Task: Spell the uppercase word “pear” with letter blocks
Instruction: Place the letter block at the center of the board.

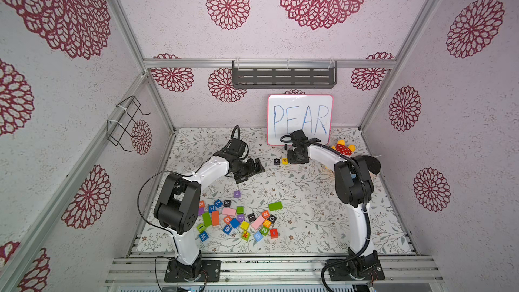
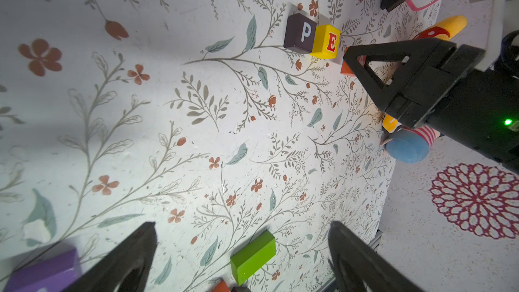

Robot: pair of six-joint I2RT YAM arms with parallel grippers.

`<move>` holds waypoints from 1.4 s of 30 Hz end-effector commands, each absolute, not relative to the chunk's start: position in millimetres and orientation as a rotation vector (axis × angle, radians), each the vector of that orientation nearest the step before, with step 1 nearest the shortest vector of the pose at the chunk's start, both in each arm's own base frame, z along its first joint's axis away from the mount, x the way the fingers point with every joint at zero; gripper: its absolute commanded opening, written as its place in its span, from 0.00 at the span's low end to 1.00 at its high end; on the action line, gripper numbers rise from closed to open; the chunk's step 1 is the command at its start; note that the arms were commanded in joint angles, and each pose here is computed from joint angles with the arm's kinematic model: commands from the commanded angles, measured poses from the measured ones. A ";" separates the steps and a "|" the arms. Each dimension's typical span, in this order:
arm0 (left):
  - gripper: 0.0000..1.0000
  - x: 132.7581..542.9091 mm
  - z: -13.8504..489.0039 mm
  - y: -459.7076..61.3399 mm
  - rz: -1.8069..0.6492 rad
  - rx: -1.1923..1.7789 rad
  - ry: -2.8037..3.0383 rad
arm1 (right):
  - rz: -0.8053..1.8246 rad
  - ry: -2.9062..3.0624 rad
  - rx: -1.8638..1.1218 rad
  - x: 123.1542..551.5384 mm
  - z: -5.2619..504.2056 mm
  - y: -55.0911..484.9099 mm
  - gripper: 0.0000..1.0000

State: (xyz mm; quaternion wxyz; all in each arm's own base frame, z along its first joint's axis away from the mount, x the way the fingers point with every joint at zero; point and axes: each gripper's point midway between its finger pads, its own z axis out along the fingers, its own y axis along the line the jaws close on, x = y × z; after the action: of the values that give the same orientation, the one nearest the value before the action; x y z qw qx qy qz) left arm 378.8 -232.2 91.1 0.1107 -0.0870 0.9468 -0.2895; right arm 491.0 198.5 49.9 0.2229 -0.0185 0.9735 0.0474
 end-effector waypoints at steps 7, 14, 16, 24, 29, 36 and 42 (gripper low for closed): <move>0.98 389.0 105.2 -231.4 -0.878 -0.259 2.726 | 0.166 2.688 -0.061 504.2 52.6 198.5 0.27; 0.98 389.2 107.2 -231.2 -0.880 -0.264 2.720 | 0.163 2.697 -0.047 509.0 46.4 194.0 0.28; 0.98 388.6 106.8 -231.2 -0.881 -0.267 2.719 | 0.161 2.700 -0.042 509.6 44.7 191.9 0.28; 0.98 387.9 106.2 -230.7 -0.883 -0.275 2.719 | 0.187 2.704 -0.030 512.9 41.5 194.5 0.29; 0.98 387.6 106.9 -230.6 -0.884 -0.275 2.718 | 0.215 2.709 -0.022 512.8 39.7 198.2 0.30; 0.98 387.1 107.1 -230.1 -0.883 -0.276 2.716 | 0.248 2.719 -0.016 510.4 36.6 202.7 0.31; 0.98 387.1 108.2 -230.7 -0.884 -0.272 2.714 | 0.246 2.726 -0.016 508.9 34.2 202.5 0.33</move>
State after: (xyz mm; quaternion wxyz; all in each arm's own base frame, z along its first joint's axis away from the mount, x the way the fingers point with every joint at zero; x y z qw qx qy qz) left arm 382.0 -233.4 92.9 0.1155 -0.0937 0.9441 -0.2941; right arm 509.1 200.1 33.2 0.2064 -0.0104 0.9750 0.0810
